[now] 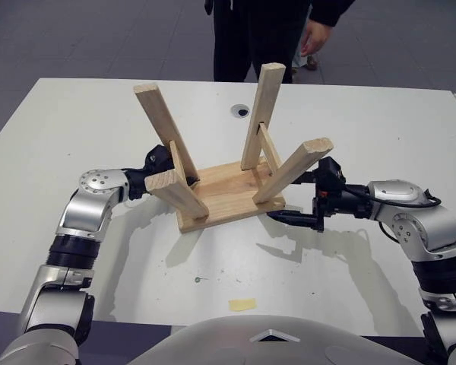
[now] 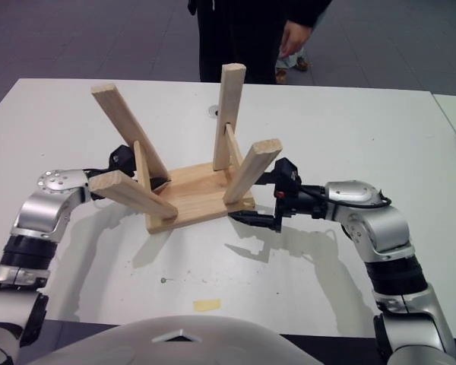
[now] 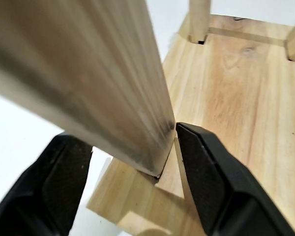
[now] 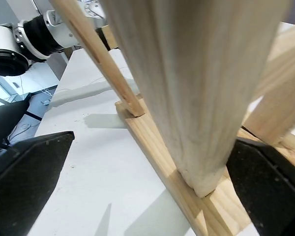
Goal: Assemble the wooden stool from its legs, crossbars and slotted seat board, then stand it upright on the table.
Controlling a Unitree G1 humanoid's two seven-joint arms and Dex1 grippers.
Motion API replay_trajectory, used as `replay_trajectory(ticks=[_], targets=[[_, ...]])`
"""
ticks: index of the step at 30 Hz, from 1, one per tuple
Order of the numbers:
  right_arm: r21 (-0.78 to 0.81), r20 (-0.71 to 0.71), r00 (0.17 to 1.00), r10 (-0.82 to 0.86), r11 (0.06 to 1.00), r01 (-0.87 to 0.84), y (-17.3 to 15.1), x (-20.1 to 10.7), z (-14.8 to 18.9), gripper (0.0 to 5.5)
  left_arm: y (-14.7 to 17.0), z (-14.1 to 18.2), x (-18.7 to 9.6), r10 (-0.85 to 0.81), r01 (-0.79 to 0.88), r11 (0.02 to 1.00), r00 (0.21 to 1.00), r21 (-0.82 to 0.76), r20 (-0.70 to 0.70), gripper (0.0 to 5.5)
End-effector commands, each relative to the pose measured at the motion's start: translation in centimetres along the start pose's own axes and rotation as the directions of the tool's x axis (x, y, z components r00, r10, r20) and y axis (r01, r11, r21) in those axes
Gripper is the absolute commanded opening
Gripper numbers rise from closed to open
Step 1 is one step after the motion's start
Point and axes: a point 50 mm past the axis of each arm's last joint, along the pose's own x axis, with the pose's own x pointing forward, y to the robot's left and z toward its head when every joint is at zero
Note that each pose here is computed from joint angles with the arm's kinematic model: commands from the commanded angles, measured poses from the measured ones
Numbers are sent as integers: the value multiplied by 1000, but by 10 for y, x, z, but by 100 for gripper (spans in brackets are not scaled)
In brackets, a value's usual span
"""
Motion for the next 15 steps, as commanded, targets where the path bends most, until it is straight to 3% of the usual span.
replay_trajectory(ticks=[1,4,10,15], targets=[[4,-6,1000,-19,1000,19,2,-6,1,540,-8,13,19,-55,53,998,998,44,31,228],[5,-2,998,-55,998,55,-2,-11,2,540,-11,21,25,-78,74,995,995,68,56,183],[-7,-21,994,-105,994,105,1,-16,-4,540,18,33,15,105,-113,992,985,51,138,296],[-8,10,988,-153,988,154,-2,-20,-2,540,30,32,-15,159,-168,984,976,53,151,376]])
